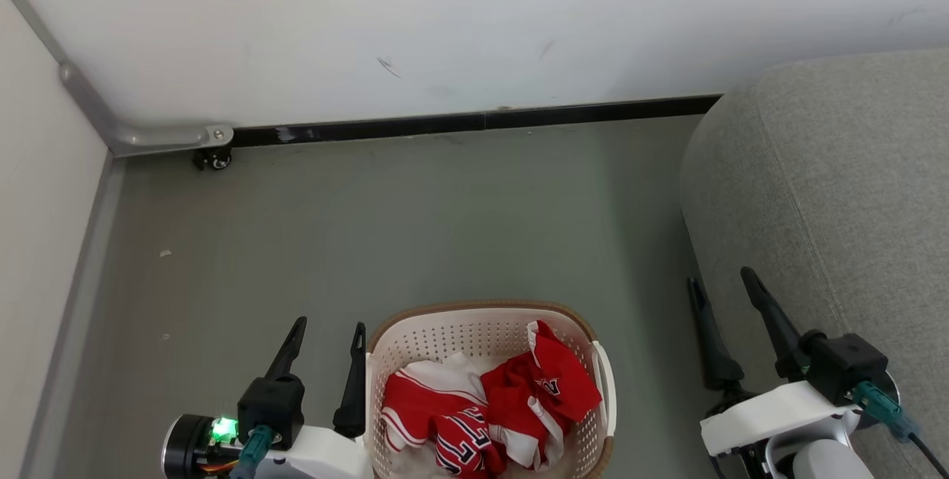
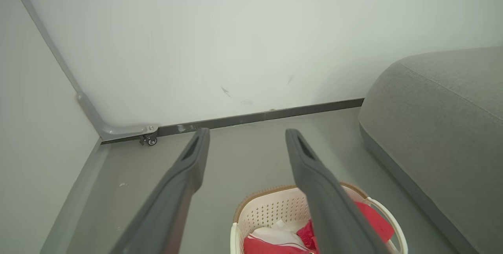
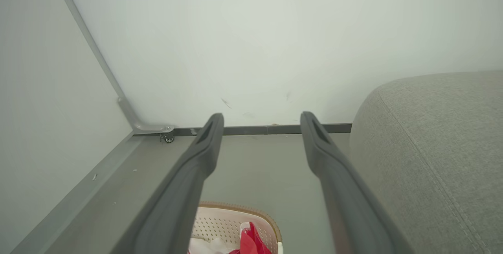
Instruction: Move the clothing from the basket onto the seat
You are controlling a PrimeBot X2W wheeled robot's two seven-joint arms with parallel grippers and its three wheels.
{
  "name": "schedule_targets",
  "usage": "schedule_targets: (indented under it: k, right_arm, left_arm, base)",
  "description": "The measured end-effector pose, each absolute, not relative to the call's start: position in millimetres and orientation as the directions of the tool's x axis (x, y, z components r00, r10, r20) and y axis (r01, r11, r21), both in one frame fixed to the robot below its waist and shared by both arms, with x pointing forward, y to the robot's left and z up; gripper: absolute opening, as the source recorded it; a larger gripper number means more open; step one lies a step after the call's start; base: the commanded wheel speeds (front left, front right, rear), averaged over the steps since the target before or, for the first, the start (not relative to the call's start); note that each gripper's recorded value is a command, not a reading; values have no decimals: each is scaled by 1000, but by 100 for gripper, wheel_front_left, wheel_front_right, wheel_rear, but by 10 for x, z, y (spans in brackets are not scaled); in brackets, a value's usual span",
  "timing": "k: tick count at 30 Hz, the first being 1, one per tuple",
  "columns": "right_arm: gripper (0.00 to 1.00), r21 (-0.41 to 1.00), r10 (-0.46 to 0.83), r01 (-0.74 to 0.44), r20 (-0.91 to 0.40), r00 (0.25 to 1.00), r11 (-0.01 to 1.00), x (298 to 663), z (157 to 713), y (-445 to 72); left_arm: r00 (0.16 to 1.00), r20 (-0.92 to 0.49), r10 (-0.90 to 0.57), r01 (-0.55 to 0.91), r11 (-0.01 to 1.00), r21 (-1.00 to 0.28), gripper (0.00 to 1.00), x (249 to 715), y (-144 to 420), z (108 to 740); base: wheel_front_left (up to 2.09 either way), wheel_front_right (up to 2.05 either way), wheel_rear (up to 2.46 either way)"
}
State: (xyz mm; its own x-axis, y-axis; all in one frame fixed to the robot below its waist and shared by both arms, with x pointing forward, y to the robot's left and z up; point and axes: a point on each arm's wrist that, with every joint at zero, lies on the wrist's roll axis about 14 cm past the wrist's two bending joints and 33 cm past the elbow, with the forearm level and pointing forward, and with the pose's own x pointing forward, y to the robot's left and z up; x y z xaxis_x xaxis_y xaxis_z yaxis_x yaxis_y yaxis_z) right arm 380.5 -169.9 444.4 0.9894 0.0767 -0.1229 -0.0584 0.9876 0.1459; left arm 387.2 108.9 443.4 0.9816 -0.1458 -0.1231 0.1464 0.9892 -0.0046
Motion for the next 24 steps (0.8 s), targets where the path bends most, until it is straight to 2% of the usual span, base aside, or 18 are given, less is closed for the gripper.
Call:
schedule_targets:
  k: [12,24]
  right_arm:
    - [100,138,14,7,-146,989,990,3934,4344,-1915]
    - [100,123,-19,37,-140,990,992,4131,4308,-2046]
  left_arm:
    - [945,-231,-231,245,969,33,100,4004,904,4036]
    - [872,-378,-311,354,934,46,100,4017,726,3483]
  base:
    - [0,0,0]
    - [0,0,0]
